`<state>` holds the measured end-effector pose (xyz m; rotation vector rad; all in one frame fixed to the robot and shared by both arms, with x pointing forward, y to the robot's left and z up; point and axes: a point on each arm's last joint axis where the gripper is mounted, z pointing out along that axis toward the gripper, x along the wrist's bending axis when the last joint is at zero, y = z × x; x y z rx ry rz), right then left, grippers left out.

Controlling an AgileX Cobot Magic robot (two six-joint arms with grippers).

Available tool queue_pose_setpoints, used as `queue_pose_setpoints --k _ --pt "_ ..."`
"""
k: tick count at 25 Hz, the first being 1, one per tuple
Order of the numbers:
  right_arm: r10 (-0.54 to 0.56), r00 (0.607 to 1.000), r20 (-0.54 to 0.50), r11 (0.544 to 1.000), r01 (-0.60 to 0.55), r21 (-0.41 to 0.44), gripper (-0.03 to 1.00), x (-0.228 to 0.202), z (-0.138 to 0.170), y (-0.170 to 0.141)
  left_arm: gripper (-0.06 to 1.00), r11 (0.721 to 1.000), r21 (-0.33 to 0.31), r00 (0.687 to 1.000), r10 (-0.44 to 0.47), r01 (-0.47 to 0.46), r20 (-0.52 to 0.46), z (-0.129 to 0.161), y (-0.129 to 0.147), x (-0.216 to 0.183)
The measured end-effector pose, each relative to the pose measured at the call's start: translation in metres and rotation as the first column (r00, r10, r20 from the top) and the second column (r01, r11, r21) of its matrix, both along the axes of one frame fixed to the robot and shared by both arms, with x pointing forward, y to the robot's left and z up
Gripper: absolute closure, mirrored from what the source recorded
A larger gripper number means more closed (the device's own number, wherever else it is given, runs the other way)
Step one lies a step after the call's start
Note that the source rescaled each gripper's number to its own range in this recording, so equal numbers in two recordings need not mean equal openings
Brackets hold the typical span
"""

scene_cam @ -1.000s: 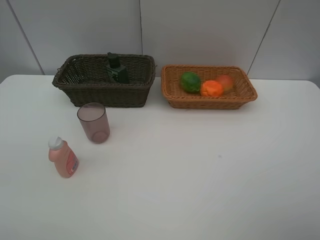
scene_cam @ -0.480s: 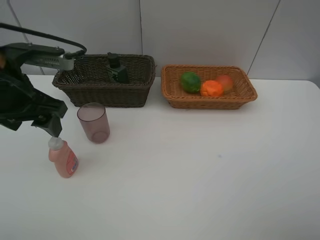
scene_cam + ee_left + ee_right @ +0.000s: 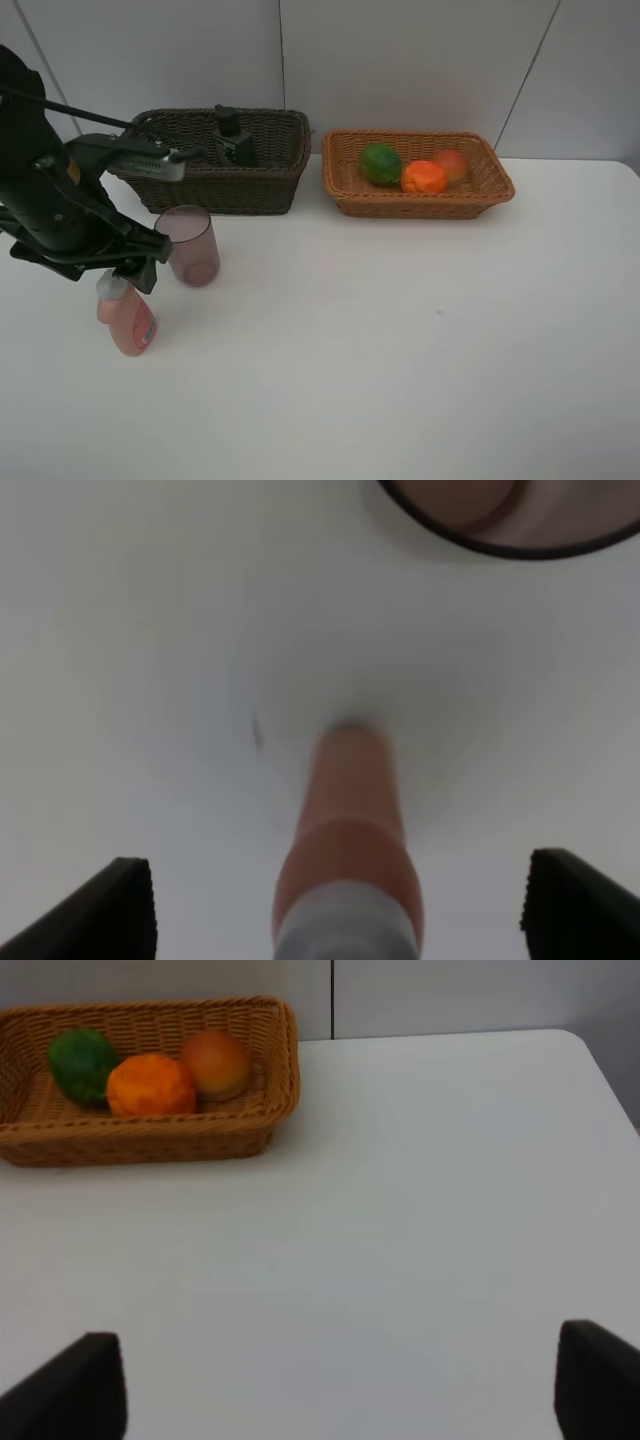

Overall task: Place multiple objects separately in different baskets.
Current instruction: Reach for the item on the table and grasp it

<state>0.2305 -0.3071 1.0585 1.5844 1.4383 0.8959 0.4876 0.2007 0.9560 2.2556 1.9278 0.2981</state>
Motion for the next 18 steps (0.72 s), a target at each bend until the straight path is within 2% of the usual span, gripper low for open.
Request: queue_pose_setpoints --k 6,18 --pt "0.0 1.0 0.0 1.0 0.0 0.0 0.1 0.0 0.0 0.0 -0.02 1.0 -0.021 1.0 -0.007 0.008 0.013 -0.017 -0.004 0.006" --pt "0.0 1.0 0.0 1.0 0.0 0.0 0.1 0.0 0.0 0.0 -0.02 1.0 -0.028 1.0 0.005 -0.006 -0.03 -0.041 -0.009 0.011"
